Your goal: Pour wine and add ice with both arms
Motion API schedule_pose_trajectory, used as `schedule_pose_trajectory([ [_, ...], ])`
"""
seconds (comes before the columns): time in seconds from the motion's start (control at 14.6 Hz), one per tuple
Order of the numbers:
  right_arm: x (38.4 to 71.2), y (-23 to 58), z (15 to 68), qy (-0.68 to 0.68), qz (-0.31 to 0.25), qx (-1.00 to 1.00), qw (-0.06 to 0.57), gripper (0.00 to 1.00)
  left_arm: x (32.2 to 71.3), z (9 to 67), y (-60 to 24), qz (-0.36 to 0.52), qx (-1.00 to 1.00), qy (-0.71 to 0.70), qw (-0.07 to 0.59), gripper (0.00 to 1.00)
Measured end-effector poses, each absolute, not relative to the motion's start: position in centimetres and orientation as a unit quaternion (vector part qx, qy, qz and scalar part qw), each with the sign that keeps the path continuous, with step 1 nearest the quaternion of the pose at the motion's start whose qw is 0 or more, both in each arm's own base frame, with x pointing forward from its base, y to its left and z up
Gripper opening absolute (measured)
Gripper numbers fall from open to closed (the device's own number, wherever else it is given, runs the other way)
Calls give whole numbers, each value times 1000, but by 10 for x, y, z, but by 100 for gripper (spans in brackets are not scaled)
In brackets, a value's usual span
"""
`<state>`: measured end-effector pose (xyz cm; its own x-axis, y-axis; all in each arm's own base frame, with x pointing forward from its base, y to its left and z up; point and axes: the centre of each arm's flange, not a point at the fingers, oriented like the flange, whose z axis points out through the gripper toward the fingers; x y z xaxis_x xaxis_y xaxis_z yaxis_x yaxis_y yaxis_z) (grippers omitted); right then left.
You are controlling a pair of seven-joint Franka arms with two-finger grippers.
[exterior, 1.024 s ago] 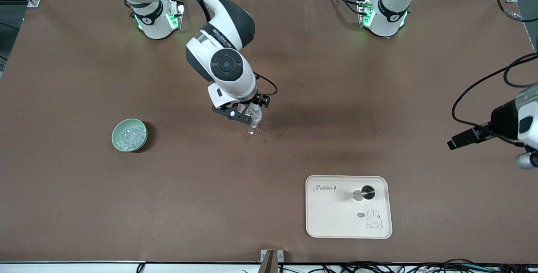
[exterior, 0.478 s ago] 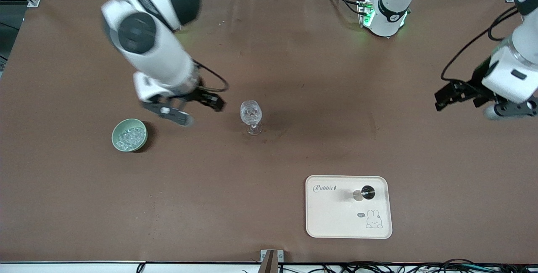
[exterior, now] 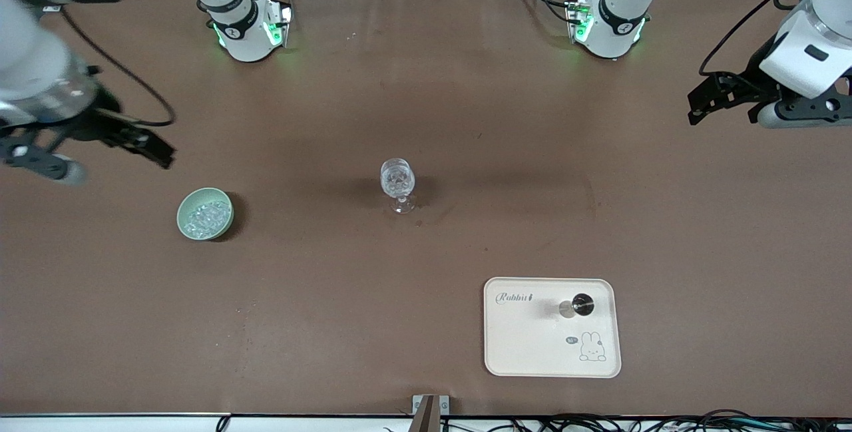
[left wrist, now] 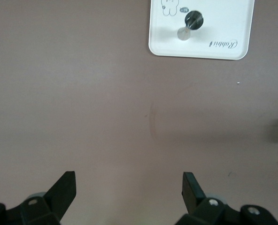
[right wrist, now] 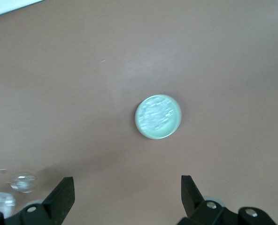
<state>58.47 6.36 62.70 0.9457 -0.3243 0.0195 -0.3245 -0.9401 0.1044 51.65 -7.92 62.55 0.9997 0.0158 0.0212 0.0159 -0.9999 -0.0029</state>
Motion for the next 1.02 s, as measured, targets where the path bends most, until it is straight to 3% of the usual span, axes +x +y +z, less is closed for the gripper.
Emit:
schedule_pose_trajectory([
  [0.2,580,-5,638,-112,-1,992,55,100,508,627,-76,-16,-1000,-2,2,100],
  [0.48,551,-66,665,-86,-3,996,-7,100,509,627,-69,-15,-1000,14,3,100],
  [1.02,548,-65,670,-77,1,997,-12,100,516,632,-66,-24,-1000,14,1,100],
])
